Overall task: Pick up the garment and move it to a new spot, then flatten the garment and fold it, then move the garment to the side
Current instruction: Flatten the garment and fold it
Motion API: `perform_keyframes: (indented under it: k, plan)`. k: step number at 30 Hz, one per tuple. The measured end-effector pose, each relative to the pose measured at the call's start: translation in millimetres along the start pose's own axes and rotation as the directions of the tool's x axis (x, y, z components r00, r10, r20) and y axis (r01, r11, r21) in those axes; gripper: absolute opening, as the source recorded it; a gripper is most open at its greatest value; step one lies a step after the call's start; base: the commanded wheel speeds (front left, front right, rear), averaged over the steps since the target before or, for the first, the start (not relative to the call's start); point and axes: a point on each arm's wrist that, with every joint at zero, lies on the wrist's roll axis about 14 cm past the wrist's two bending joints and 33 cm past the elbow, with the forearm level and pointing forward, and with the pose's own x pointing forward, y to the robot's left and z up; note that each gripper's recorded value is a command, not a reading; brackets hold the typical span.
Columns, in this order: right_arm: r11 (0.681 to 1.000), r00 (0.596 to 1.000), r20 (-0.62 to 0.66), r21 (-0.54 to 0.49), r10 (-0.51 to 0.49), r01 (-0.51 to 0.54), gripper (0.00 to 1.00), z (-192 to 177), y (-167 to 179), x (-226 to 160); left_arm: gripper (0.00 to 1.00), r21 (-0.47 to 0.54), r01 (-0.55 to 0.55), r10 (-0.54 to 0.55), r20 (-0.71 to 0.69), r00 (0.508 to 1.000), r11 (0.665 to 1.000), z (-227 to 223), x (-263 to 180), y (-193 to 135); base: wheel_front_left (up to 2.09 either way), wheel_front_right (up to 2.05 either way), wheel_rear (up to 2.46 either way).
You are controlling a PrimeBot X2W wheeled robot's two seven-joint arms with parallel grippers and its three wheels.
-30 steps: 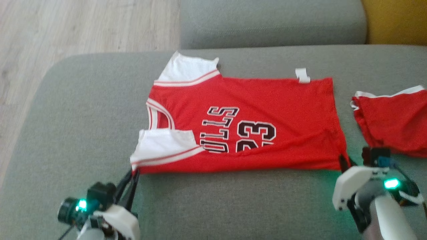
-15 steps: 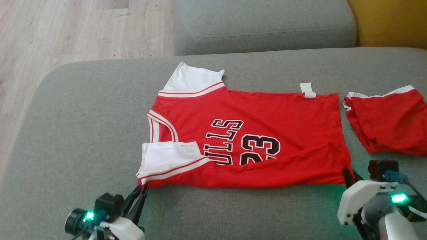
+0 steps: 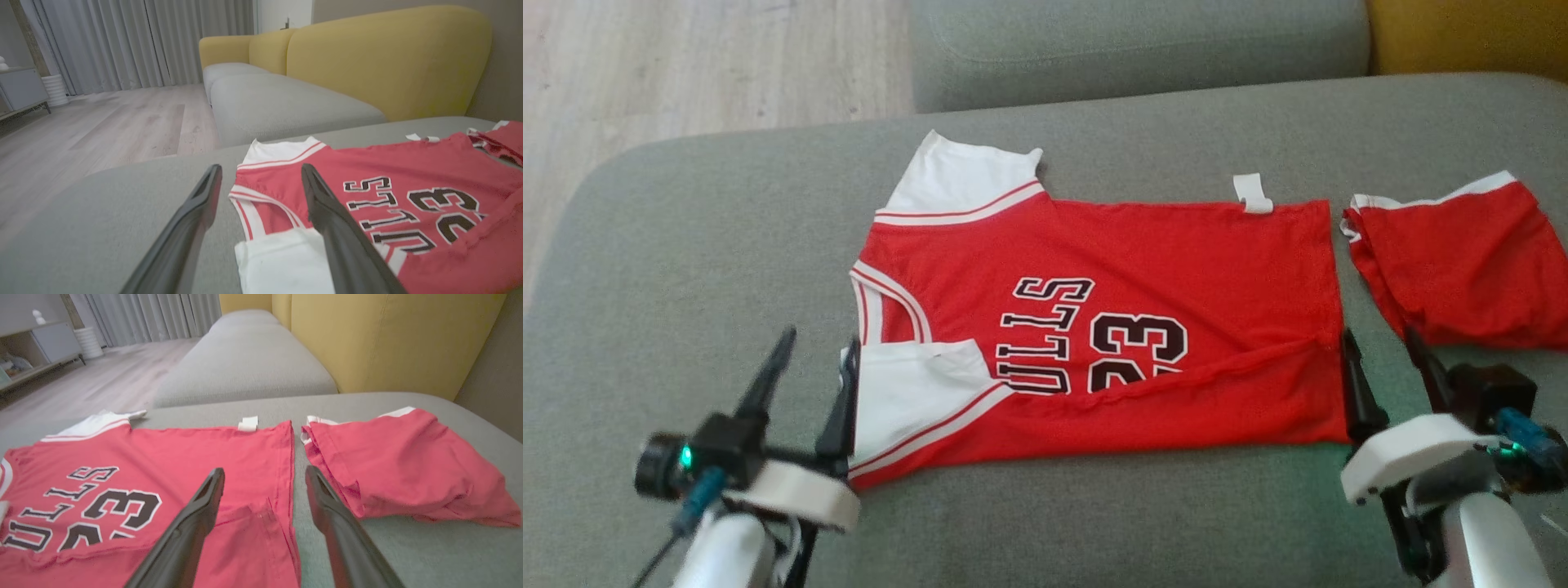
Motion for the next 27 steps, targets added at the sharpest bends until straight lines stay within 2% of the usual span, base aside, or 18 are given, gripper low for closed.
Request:
perform_keyframes:
  k: [6,11,14,17,22,27]
  plan:
    - [1.000,0.989,0.146,0.018,0.021,-0.024,1.00,27.4,6.8,11.9,1.00,-0.002,0.038,-0.037,0.130,0.991,0.999,42.5,34.7,3.0,0.00,0.00,0.00]
    - [0.999,0.978,0.208,0.037,0.027,-0.035,1.00,38.0,8.6,28.6,1.00,0.115,0.117,-0.133,0.151,0.979,0.987,74.0,87.0,16.8,0.00,0.00,0.00]
    - [0.998,0.976,0.217,0.046,0.029,-0.040,1.00,35.9,8.8,39.7,1.00,0.185,0.173,-0.191,0.084,0.978,0.967,79.0,126.3,15.8,0.00,0.00,0.00]
    - [0.998,0.978,0.204,0.051,0.036,-0.048,1.00,27.9,10.7,49.7,1.00,0.223,0.234,-0.232,-0.034,0.972,0.946,62.1,159.0,11.0,0.00,0.00,0.00]
    - [0.997,0.984,0.178,0.065,0.022,-0.034,1.00,14.8,4.2,61.9,1.00,0.183,0.334,-0.275,-0.286,0.918,0.925,2.0,191.0,8.2,0.00,0.00,0.00]
    - [0.997,0.989,0.146,0.073,-0.004,-0.007,1.00,0.7,-6.2,67.6,1.00,0.095,0.339,-0.271,-0.419,0.867,0.936,-38.7,219.0,14.5,0.00,0.00,0.00]
